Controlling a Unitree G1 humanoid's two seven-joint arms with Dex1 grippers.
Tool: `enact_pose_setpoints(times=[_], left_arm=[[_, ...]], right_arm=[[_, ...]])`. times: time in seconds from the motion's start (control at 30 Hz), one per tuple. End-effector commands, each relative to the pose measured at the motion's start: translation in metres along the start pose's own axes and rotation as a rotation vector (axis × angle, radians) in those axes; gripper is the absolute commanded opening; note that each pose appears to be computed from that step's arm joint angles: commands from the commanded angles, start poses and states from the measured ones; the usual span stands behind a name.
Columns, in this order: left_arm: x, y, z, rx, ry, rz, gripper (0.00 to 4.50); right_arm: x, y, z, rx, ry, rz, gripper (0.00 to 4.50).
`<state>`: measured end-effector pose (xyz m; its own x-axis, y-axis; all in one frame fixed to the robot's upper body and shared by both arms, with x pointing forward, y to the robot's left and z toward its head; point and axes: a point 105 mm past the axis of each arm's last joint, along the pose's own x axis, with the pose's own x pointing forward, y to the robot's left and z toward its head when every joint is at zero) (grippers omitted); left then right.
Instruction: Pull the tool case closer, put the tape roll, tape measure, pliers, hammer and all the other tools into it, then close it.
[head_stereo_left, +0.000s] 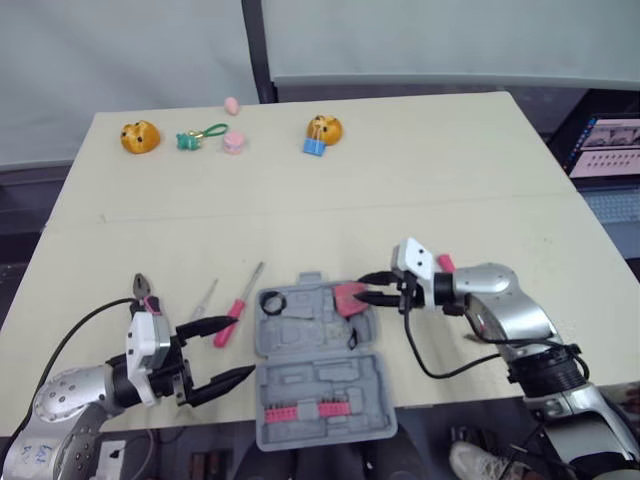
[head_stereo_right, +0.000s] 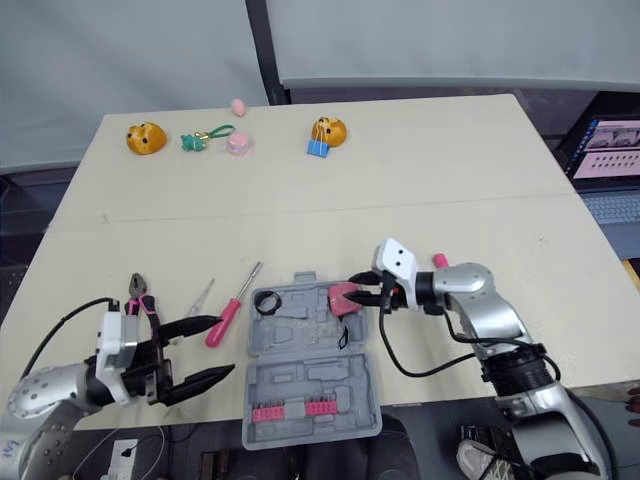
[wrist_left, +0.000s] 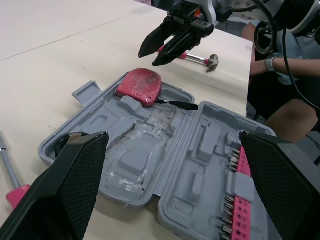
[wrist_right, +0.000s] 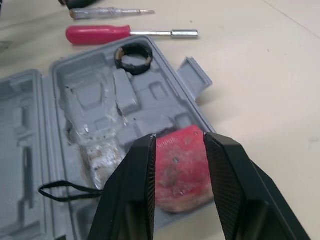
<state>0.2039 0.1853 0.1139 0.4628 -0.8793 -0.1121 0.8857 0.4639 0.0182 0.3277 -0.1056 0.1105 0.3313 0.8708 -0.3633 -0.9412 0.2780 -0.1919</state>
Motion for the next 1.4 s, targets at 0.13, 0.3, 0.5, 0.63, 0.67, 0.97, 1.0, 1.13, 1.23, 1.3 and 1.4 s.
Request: enact_pose_setpoints(times=[0.13,0.3,0.5,0.63,0.67,0.97,1.0,1.13,1.23,1.3,1.4], left_arm=[[-0.006,0.001,0.006,0.034,-0.003,0.008,4.50],[-0.009,0.000,0.005,0.034,0.001,0.010,4.50],[-0.011,-0.001,0.005,0.035,0.004,0.010,4.50],[-0.011,-0.001,0.004,0.035,0.005,0.008,4.50],[-0.012,-0.001,0.004,0.034,0.005,0.007,4.50],[-0.012,-0.002,0.002,0.033,0.006,0.010,4.50],[-0.012,-0.002,0.002,0.032,0.006,0.011,4.50],[-0.013,-0.003,0.002,0.031,0.007,0.014,4.50],[-0.014,-0.003,0.001,0.030,0.009,0.016,4.50],[-0.015,-0.003,0.001,0.029,0.011,0.016,4.50],[-0.015,-0.003,0.001,0.029,0.011,0.015,4.50]], right_arm=[[0.005,0.000,0.000,-0.035,-0.036,0.029,1.62],[0.011,0.003,-0.008,-0.028,-0.031,0.050,1.62],[0.015,0.002,-0.018,-0.016,-0.017,0.053,1.62],[0.020,0.002,-0.023,-0.014,0.000,0.061,1.62],[0.021,0.002,-0.024,-0.012,0.003,0.062,1.62],[0.022,0.007,-0.042,0.019,0.067,0.093,1.62],[0.022,0.007,-0.044,0.023,0.076,0.096,1.62],[0.023,0.008,-0.051,0.027,0.099,0.100,1.62],[0.023,0.010,-0.054,0.027,0.109,0.106,1.62],[0.023,0.009,-0.054,0.027,0.109,0.107,1.62],[0.022,0.009,-0.053,0.026,0.109,0.107,1.62]])
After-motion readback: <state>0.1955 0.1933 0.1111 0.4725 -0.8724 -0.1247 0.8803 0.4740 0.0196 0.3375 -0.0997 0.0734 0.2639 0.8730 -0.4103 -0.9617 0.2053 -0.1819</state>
